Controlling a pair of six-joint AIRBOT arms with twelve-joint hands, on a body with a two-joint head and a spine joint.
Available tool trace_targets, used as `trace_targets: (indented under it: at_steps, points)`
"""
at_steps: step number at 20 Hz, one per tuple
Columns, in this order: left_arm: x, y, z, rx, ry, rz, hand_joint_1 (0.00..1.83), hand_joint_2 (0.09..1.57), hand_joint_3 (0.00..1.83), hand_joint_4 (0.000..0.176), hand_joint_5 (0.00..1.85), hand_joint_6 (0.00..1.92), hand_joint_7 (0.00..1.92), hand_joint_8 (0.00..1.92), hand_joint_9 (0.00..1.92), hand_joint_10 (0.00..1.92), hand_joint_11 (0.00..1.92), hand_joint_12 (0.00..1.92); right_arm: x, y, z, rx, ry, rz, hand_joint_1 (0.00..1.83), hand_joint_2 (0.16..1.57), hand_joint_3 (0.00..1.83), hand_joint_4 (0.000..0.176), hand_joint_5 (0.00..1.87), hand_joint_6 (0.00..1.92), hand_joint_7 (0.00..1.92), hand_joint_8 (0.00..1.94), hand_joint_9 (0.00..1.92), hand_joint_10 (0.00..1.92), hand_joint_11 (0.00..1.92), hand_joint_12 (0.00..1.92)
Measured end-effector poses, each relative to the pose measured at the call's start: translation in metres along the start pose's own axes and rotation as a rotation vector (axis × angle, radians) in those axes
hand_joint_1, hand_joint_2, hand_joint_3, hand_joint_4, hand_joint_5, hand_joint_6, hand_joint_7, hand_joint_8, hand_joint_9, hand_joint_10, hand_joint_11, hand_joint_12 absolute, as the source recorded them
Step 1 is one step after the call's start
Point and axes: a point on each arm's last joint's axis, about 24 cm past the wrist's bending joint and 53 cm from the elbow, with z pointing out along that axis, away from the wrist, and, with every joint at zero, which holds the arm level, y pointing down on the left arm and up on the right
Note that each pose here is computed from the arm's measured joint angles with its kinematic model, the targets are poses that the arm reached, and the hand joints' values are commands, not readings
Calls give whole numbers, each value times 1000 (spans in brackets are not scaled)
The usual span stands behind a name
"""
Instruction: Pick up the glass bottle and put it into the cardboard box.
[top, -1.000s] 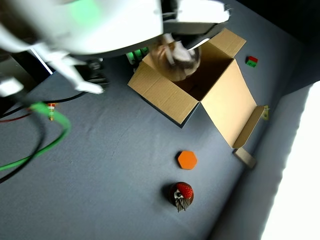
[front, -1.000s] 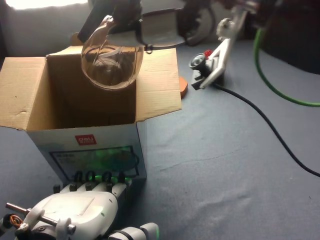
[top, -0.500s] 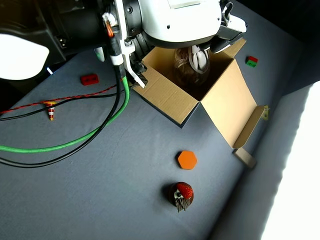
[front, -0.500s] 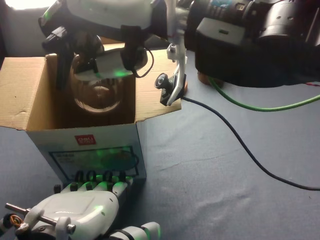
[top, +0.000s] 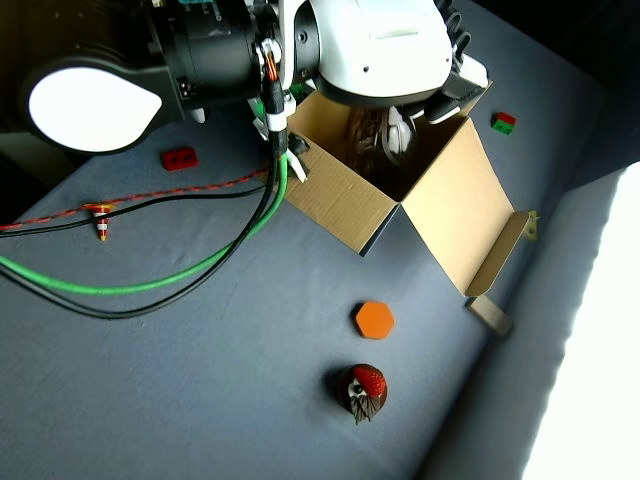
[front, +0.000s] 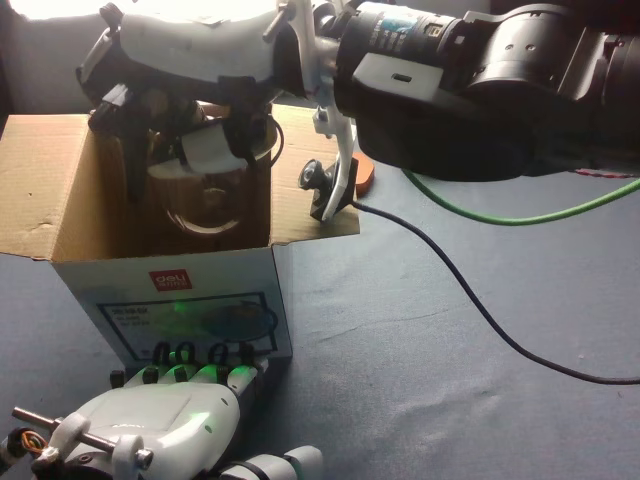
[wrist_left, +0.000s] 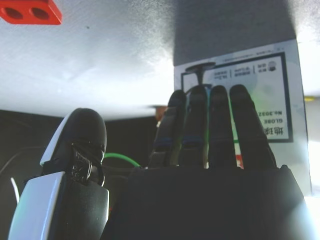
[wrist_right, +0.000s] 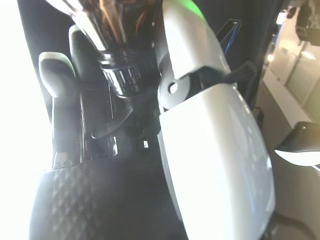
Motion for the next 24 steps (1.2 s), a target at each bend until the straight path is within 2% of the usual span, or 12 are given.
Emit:
trace_targets:
  at_steps: [8, 12, 13, 14, 15, 16, 18, 19, 20, 21, 22, 24]
  points:
    - [1, 0, 0, 2, 5, 0, 0, 1279, 0, 6, 32, 1, 47, 0, 0, 0, 0, 0, 5, 2, -3, -6, 6, -9, 1203, 1187, 0, 0, 752, 1274, 956, 1195, 755, 1444, 459, 1882]
    - [2, -1, 0, 4, 8, 0, 0, 1283, 1, 6, 25, 0, 46, 0, 0, 0, 0, 0, 5, 3, -4, -7, 9, -12, 1192, 1212, 6, 0, 688, 1350, 919, 1259, 764, 1443, 453, 1877]
    - [2, -1, 0, 4, 9, 0, 0, 1283, 1, 6, 25, 0, 46, 0, 0, 0, 0, 0, 6, 2, -4, -3, 12, -12, 1047, 1114, 0, 0, 366, 885, 580, 737, 396, 1147, 57, 1784]
    - [2, -1, 0, 5, 11, 0, 0, 1283, 1, 6, 25, 0, 46, 0, 0, 0, 0, 0, 6, 0, -5, 2, 15, -15, 1047, 1114, 0, 0, 366, 885, 580, 737, 396, 1147, 57, 1784]
    - [3, -1, 0, 6, 12, 0, 0, 1283, 1, 6, 25, 0, 46, 0, 0, 0, 0, 0, 6, -2, -7, 8, 17, -14, 1023, 1097, 0, 0, 328, 764, 558, 555, 326, 1041, 1, 1717]
    - [3, -1, 0, 6, 13, 0, 0, 1283, 1, 6, 25, 0, 46, 0, 0, 0, 0, 0, 5, -2, -8, 9, 17, -13, 1023, 1097, 0, 0, 328, 764, 558, 555, 326, 1041, 1, 1717]
    - [3, -2, 0, 7, 14, 0, 2, 1289, 3, 6, 26, 1, 46, 0, 0, 0, 0, 0, 5, -4, -10, 14, 18, -14, 1007, 991, 0, 0, 177, 464, 422, 189, 129, 698, 0, 1344]
    - [3, -2, 0, 8, 15, 0, 2, 1289, 3, 6, 26, 1, 46, 0, 0, 0, 0, 0, 5, -5, -11, 16, 21, -14, 1007, 991, 0, 0, 177, 464, 422, 189, 129, 698, 0, 1344]
    - [3, -2, 0, 8, 15, 0, 4, 1288, 3, 6, 26, 1, 45, 0, 0, 0, 0, 0, 6, -5, -13, 19, 26, -14, 993, 973, 0, 0, 144, 350, 369, 65, 84, 551, 0, 1047]
    - [3, -2, 0, 8, 15, -1, 4, 1288, 3, 6, 26, 1, 45, 0, 0, 0, 0, 0, 6, -4, -15, 19, 29, -14, 993, 973, 0, 0, 144, 350, 369, 65, 84, 551, 0, 1047]
    - [0, -4, -6, 12, 11, -4, 4, 1288, 2, 6, 27, 1, 45, 0, 0, 0, 0, 0, 7, -5, -25, 28, 41, -7, 957, 960, 0, 0, 154, 272, 325, 14, 68, 423, 0, 731]
    - [-3, -6, -9, 16, 8, -14, 4, 1288, 2, 6, 27, 1, 45, 0, 0, 0, 0, 0, 6, -7, -34, 45, 55, -4, 957, 960, 0, 0, 154, 272, 325, 14, 68, 423, 0, 731]
